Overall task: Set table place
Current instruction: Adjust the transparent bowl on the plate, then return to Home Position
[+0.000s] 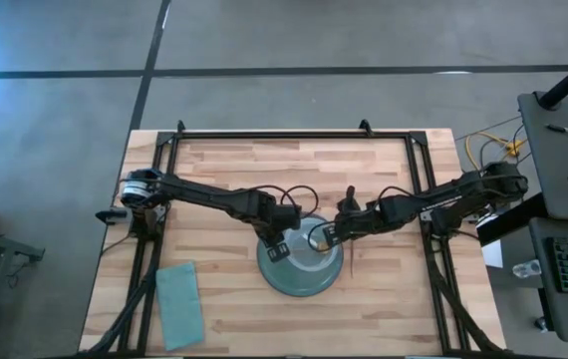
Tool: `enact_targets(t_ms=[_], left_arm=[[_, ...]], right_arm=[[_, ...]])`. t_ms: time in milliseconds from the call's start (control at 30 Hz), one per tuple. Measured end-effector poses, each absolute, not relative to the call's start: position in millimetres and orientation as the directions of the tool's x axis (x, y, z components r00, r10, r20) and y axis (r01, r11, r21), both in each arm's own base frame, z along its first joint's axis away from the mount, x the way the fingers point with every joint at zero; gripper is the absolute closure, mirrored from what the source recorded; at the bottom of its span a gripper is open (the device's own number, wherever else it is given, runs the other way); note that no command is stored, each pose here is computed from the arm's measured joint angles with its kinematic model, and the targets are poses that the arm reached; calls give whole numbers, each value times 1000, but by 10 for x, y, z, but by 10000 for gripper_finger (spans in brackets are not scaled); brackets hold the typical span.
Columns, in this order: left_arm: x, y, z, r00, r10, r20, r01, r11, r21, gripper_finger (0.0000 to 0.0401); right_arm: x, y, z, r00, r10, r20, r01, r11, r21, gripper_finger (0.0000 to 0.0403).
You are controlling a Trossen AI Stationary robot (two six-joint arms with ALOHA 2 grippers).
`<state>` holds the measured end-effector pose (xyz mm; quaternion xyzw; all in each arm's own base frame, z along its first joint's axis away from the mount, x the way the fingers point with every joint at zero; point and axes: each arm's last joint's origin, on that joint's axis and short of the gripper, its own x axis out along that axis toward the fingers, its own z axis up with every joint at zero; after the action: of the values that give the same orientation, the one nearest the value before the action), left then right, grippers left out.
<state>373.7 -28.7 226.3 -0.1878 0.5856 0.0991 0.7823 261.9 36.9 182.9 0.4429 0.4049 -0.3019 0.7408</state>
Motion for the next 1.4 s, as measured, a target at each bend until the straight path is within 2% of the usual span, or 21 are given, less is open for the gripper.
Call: enact_targets(t_ms=[133,400,733,1133,1267,1333,1400], left_arm=[[3725,-286,2252,292,-64,-954,-375,910,-176,369],[3698,-285,2292,295,-63,-953,-374,911,-176,369],[3591,-263,2340,275,-13,-961,-389,913,-124,369],[3300,-233,2441,333,13,-943,-418,899,-135,369],[3146,-220,2441,366,18,-930,-446,881,-158,369],[3062,-219,2475,419,-2,-908,-437,876,-204,369],[2995,-222,2585,523,-34,-852,-397,875,-278,369]], right_arm=[[2682,397,1806,521,-53,-852,779,438,449,390],[2854,447,1666,484,-25,-875,786,453,422,390],[2971,455,1763,505,-63,-861,777,467,422,390],[2732,405,1830,362,-160,-918,870,412,271,390],[2669,407,1994,423,-240,-874,857,419,300,390],[2634,419,2112,477,-270,-836,828,456,326,390],[2592,415,2245,533,-283,-797,792,498,353,390]])
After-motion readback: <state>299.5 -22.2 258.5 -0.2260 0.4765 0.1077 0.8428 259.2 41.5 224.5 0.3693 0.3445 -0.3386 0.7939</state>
